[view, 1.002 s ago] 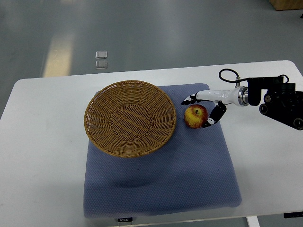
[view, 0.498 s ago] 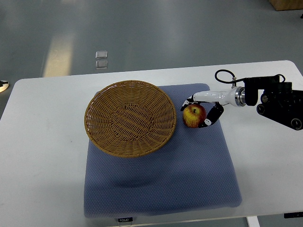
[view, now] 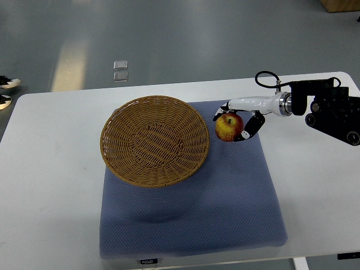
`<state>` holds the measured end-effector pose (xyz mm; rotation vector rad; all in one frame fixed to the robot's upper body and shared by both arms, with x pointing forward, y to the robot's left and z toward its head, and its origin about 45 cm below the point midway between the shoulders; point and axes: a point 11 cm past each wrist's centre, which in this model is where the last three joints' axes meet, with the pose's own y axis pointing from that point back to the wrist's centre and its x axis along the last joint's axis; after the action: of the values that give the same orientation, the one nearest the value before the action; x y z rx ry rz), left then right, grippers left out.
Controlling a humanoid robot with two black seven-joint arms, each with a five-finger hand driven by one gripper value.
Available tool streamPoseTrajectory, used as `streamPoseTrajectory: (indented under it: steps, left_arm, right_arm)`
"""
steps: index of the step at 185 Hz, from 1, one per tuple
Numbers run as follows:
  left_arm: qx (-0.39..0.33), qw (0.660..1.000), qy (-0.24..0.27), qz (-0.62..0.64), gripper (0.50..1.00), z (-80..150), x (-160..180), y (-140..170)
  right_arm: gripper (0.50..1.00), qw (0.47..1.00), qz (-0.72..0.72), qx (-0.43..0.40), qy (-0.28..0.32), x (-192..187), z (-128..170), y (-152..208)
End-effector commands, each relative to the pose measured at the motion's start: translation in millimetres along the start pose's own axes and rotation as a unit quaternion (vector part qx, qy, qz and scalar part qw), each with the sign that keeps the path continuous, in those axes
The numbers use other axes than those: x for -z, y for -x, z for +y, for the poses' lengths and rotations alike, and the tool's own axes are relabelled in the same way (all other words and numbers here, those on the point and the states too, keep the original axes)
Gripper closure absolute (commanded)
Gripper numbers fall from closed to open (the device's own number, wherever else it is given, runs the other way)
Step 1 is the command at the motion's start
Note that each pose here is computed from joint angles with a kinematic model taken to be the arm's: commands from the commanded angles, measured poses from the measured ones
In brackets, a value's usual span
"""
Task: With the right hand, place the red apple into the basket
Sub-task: 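Lift the apple with the right hand and carry it over the basket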
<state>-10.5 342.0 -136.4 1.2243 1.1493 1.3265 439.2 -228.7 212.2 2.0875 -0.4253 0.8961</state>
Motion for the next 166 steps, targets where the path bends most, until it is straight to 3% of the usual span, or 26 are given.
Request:
streamPoseTrajectory:
  steps: [1,92,136,166]
  left_arm:
    - [0.000,1.000,0.000,0.000,0.500,0.0,-0.4,0.0]
    - [0.000,1.000,0.000,0.000,0.500,0.0,0.5,0.0]
    - [0.000,1.000,0.000,0.000,0.500,0.0,0.5,0.0]
    - [0.000,1.000,0.000,0.000,0.500,0.0,0.5,0.0]
  right_arm:
    - [0.773,1.000,0.002,-0.011,0.000,1.4,3.2,-11.7]
    - [0.771,0.995,0.068,-0.069,-0.028,52.3,10.2,-96.2]
    - [0.769,0.992,0.086,-0.060,-0.072,96.3,-17.9,-93.0]
    - [0.767,0.989,0.088,-0.042,-0.112,132.4,-48.0,-71.4]
